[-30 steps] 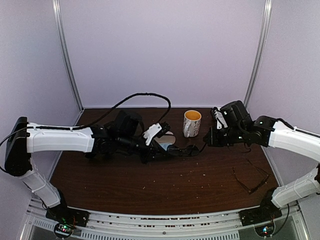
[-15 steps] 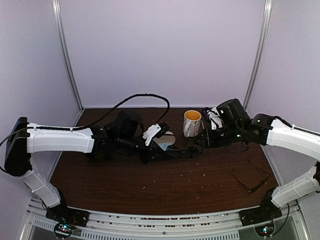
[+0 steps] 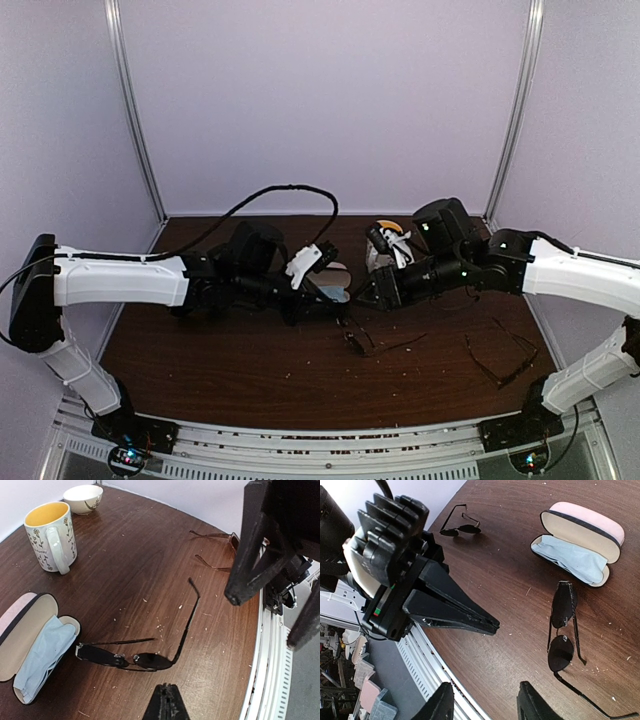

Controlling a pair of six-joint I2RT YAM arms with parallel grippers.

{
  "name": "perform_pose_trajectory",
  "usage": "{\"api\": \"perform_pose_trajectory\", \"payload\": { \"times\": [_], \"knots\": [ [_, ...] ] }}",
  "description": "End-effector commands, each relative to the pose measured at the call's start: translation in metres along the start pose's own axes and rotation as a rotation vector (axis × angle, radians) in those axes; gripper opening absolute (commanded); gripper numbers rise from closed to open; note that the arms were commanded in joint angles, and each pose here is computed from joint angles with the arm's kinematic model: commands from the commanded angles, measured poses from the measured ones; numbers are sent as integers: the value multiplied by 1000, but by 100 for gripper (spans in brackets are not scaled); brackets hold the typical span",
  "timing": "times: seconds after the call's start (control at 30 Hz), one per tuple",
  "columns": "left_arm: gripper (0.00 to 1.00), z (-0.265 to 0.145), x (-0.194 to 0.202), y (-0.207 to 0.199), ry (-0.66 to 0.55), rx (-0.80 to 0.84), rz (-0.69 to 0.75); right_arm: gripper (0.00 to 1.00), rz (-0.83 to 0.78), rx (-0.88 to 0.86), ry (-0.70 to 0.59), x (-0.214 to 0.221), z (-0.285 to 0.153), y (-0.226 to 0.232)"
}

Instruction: Organize the sunglasses

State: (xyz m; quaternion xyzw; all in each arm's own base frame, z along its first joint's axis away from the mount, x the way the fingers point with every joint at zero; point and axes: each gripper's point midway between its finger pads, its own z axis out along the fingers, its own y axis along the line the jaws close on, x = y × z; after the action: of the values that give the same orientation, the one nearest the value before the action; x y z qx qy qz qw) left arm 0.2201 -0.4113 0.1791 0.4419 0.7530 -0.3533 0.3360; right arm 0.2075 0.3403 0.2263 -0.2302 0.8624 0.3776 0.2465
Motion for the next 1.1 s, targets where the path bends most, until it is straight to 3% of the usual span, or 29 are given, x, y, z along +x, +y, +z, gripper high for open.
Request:
{"api": "perform_pose_trajectory", "payload": {
  "times": [0.0, 0.2, 0.4, 0.47, 0.57, 0.8, 1.07],
  "knots": [
    [0, -1, -9, -1, -44, -4, 7, 44, -46, -64, -46, -13, -10, 20],
    [0, 1, -5, 0, -38, -1, 3, 44, -47, -28, -69, -19, -11, 14],
    [0, -3, -1, 3, -34, -25, -6, 45, -13, 214, -72, -13, -12, -34],
    [0, -6, 3, 6, -31, -46, -12, 46, -19, 218, -48, -3, -10, -38],
    [1, -10, 10, 12, -21, -90, -21, 55, -19, 219, -43, 12, -4, -48],
    [9, -21, 26, 25, -12, -155, -49, 61, -44, 281, 67, 54, 36, -80],
    [10, -26, 41, 27, 7, -174, -82, 55, -197, 353, 196, 50, 84, -96]
  ]
}}
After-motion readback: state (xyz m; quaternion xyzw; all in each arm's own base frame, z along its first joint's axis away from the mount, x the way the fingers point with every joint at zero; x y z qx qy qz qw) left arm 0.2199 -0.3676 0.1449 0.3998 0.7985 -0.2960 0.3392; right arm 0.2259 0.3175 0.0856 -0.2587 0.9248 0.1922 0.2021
